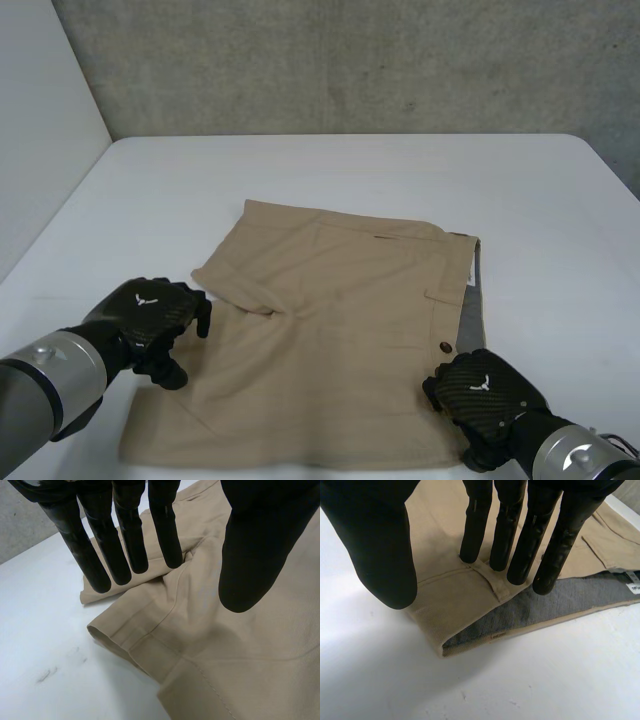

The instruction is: Fold the shorts.

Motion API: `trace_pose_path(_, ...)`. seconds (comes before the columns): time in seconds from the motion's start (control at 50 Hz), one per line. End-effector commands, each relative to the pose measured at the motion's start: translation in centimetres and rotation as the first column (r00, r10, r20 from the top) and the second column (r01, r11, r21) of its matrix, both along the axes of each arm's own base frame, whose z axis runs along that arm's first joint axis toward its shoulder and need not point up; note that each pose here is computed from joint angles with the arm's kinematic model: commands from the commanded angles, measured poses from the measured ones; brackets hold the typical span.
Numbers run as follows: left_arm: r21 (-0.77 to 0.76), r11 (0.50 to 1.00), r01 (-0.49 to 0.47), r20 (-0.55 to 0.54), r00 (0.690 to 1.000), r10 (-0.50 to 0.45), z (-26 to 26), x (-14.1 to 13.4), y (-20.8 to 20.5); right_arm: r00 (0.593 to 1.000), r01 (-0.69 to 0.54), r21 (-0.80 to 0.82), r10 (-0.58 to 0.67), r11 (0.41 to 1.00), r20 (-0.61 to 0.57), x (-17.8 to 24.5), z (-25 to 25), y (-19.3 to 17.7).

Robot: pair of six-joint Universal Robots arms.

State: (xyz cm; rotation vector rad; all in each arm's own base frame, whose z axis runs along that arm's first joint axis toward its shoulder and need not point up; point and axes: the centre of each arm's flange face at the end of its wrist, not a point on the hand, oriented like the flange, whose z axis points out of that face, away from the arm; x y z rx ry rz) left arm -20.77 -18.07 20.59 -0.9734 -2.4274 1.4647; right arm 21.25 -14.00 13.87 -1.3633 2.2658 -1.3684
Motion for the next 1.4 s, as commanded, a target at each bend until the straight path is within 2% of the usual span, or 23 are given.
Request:
trace_pose_path(0.02,-0.003,1.0,0.003,-0.005,1.0,-0.003,0.1,0.0,0.6,1.0,-0.003,-0.014,0.003,1.0,-0.006,0.2,-0.6,-0.6)
trace_pose_path(0.3,-0.083,0.996,0.033,-0.03,0.999,-0.035,1.9,0.2,2.8,0.999,0.02,-0.053,-0.018,0.998,0.03,0.8,0.3,-2.7)
trace_pose_path(0.48,-0.059,0.996,0.065,-0.024,0.997,-0.067,1.5,0.0,4.3,0.978,0.144,-0.083,-0.129,0.986,0.164,1.8,3.1,-5.8)
trace_pose_path(0.58,-0.007,0.992,0.128,-0.003,0.992,-0.128,0.6,-0.6,6.6,0.973,0.195,-0.07,-0.185,0.978,0.136,2.3,2.3,-7.2)
trace_pose_path(0.7,0.058,0.984,0.169,0.02,0.985,-0.171,-0.7,-0.7,8.4,0.976,0.198,-0.082,-0.189,0.977,0.109,3.3,1.8,-7.2)
trace_pose_path(0.78,0.069,0.991,0.119,0.062,0.99,-0.123,-1.6,-0.4,8.0,0.976,0.204,-0.079,-0.196,0.976,0.097,3.5,1.6,-7.0)
trace_pose_path(0.98,-0.081,0.994,-0.067,0.122,0.99,0.076,-2.1,0.3,4.7,0.976,0.206,-0.078,-0.198,0.975,0.095,3.5,1.5,-7.1)
trace_pose_path(1.4,-0.034,0.997,-0.072,0.153,0.985,0.076,-4.4,0.1,4.3,0.974,0.213,-0.075,-0.206,0.974,0.092,3.3,1.5,-7.1)
